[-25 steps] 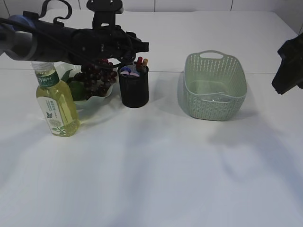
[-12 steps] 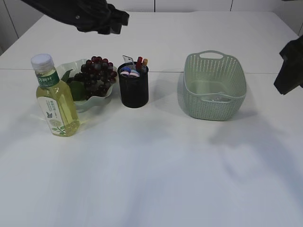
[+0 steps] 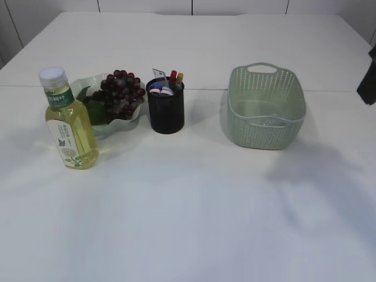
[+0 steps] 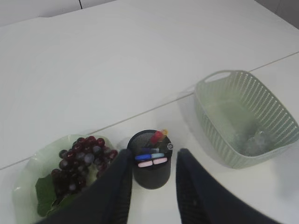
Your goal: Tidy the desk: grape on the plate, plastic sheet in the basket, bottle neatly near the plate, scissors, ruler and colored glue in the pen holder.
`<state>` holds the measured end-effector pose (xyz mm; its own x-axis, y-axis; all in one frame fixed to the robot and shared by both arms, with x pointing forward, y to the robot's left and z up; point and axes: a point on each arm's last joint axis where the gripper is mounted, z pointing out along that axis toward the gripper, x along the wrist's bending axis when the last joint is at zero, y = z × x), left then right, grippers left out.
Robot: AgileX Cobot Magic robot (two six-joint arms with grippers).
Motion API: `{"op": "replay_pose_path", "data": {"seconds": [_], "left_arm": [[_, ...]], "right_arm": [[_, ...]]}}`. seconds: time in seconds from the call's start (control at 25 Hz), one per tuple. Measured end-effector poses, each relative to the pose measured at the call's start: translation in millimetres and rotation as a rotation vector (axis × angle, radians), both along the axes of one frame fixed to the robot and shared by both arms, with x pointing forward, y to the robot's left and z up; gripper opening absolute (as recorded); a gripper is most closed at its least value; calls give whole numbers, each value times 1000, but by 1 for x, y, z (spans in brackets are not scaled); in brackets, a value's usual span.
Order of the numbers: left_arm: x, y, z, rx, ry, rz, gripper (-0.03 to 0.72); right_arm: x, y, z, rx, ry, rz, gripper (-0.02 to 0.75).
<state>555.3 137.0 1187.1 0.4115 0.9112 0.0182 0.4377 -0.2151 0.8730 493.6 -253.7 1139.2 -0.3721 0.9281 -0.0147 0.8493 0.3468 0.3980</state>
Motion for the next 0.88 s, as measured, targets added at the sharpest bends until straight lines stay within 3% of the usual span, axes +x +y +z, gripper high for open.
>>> {"op": "replay_pose_path", "data": {"seconds": [0.16,0.36,0.56,0.88], "left_arm": [[-15,17,14,46,-10,52,241],[-42,49,29,37,-55,130,242],[-83,75,21,25,-50,158,242],[-186,117,13,-112,-113,142,242]], "right_arm": [[-9,-2,9,3,-37,0,382],[-16,-3,16,3,-61,-6,382],[-26,-5,25,7,-99,-12,382],[-66,-12,27,9,-171,-17,382]]}}
